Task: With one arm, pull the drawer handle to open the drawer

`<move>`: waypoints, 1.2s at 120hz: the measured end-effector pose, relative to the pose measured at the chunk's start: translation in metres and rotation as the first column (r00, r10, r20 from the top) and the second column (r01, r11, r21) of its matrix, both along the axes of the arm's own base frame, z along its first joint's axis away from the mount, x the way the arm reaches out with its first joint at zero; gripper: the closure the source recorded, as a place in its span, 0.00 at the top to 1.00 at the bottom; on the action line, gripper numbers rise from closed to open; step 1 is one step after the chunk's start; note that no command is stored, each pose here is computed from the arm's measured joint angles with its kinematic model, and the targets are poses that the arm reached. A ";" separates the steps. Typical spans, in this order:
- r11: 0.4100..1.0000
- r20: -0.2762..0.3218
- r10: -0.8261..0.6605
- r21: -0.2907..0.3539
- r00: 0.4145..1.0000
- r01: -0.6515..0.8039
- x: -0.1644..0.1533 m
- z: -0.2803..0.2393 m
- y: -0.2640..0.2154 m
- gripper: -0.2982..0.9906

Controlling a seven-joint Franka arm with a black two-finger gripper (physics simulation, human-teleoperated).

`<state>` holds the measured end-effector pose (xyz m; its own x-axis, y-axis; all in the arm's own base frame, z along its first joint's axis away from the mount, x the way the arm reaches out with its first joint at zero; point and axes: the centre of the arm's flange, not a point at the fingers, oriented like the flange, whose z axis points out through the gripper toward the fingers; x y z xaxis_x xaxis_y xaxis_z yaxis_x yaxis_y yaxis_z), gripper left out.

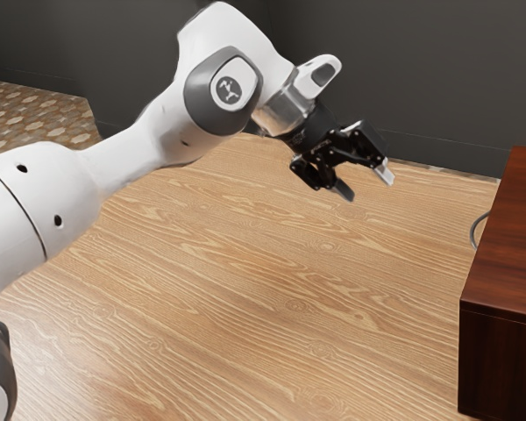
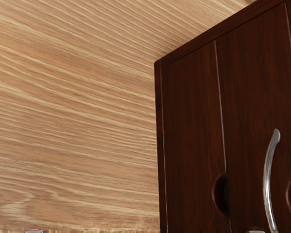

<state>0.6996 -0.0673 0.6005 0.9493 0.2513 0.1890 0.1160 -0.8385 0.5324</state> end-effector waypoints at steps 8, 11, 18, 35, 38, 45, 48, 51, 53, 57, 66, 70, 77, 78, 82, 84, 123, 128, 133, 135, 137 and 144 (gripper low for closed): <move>1.000 -0.017 -0.003 -0.015 1.000 0.003 -0.002 0.000 -0.007 0.62; 1.000 -0.023 -0.004 -0.018 1.000 0.004 -0.003 0.001 -0.008 0.62; 1.000 -0.033 -0.006 -0.023 0.999 0.005 0.000 -0.001 -0.013 0.60; 0.997 -0.023 -0.063 -0.046 0.998 0.062 0.027 -0.021 -0.066 0.57; 0.997 -0.020 -0.064 -0.051 0.998 0.063 0.028 -0.022 -0.070 0.56; 0.996 -0.018 -0.061 -0.059 0.998 0.060 0.030 -0.023 -0.075 0.53; 0.996 -0.019 -0.058 -0.062 0.998 0.057 0.030 -0.024 -0.075 0.52; 0.996 -0.020 -0.056 -0.065 0.998 0.054 0.030 -0.024 -0.076 0.51; 0.996 -0.020 -0.054 -0.066 0.998 0.052 0.031 -0.025 -0.076 0.50; 0.996 -0.020 -0.050 -0.068 0.999 0.049 0.031 -0.025 -0.077 0.49; 0.996 -0.026 -0.053 -0.078 0.998 0.051 0.031 -0.028 -0.083 0.47; 0.995 -0.031 -0.057 -0.085 0.998 0.055 0.032 -0.032 -0.088 0.47; 0.994 -0.033 -0.060 -0.095 0.998 0.057 0.032 -0.035 -0.095 0.46; 0.994 -0.032 -0.060 -0.096 0.998 0.057 0.033 -0.036 -0.095 0.46; 0.994 -0.030 -0.058 -0.099 0.998 0.055 0.033 -0.036 -0.097 0.46; 0.993 -0.028 -0.057 -0.100 0.998 0.054 0.033 -0.036 -0.098 0.46; 0.993 -0.035 -0.029 -0.114 0.999 0.025 0.041 -0.054 -0.107 0.39; 0.993 -0.039 -0.028 -0.115 0.999 0.023 0.041 -0.056 -0.109 0.39; 0.993 -0.041 -0.027 -0.116 0.999 0.022 0.042 -0.059 -0.111 0.38; 0.993 -0.043 -0.027 -0.117 0.999 0.021 0.042 -0.060 -0.112 0.38; 0.993 -0.044 -0.026 -0.117 0.999 0.021 0.042 -0.061 -0.112 0.38; 0.993 -0.047 -0.023 -0.118 0.999 0.017 0.043 -0.063 -0.113 0.38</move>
